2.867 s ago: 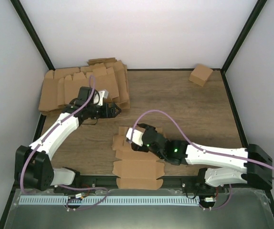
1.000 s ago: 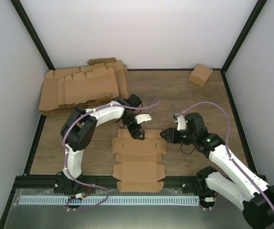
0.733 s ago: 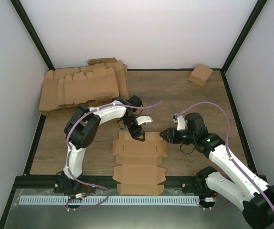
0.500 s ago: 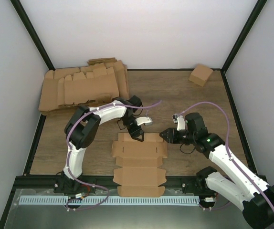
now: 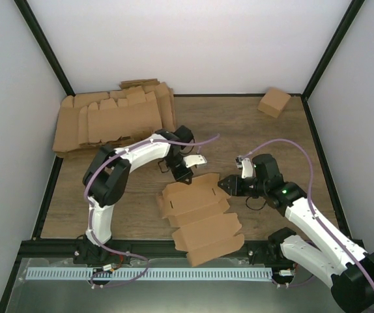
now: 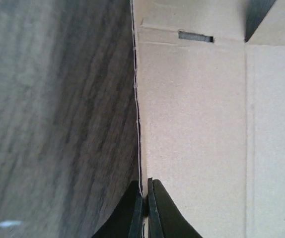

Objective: Fold the paper box

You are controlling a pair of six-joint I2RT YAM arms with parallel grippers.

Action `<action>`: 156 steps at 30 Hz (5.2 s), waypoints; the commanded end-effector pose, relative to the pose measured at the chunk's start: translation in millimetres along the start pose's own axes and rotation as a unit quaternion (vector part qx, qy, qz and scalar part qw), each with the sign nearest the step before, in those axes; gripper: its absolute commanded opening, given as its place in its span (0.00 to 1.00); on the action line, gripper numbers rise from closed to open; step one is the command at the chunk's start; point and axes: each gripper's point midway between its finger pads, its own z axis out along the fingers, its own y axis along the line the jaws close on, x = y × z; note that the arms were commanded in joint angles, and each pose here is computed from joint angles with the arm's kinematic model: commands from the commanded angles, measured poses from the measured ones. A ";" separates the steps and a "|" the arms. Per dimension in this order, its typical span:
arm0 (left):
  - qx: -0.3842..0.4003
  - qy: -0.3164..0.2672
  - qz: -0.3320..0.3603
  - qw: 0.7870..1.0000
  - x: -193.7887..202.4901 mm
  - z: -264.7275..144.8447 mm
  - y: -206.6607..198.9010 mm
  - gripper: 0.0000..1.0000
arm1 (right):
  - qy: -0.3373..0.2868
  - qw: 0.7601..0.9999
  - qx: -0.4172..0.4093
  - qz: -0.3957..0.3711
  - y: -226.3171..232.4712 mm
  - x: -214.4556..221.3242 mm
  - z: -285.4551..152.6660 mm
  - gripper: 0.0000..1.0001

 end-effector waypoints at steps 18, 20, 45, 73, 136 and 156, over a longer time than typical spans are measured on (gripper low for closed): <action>-0.376 -0.072 -0.007 0.924 -21.9 -118.8 14.7 0.04 | 0.003 0.992 -0.121 0.016 50.4 -31.5 8.4 0.30; -0.399 -0.075 -0.007 0.914 -20.4 -114.4 11.8 0.04 | 0.008 0.990 -0.141 0.025 54.8 -32.8 12.4 0.30; -0.502 -0.146 0.008 0.852 -27.3 -99.9 -16.8 0.04 | -0.108 0.926 -0.069 0.355 16.7 -88.8 21.9 0.60; -0.516 -0.140 0.026 0.844 -31.4 -83.7 -27.6 0.04 | -0.082 0.915 -0.065 0.390 9.3 -111.5 65.6 0.37; -0.107 -0.243 -0.374 0.888 54.9 -72.9 46.3 1.00 | 0.051 0.982 -0.164 0.073 16.8 13.1 60.5 0.01; -0.062 -0.190 -0.378 0.904 69.8 -23.4 50.5 1.00 | 0.125 0.986 -0.047 0.099 -35.6 81.8 93.9 0.01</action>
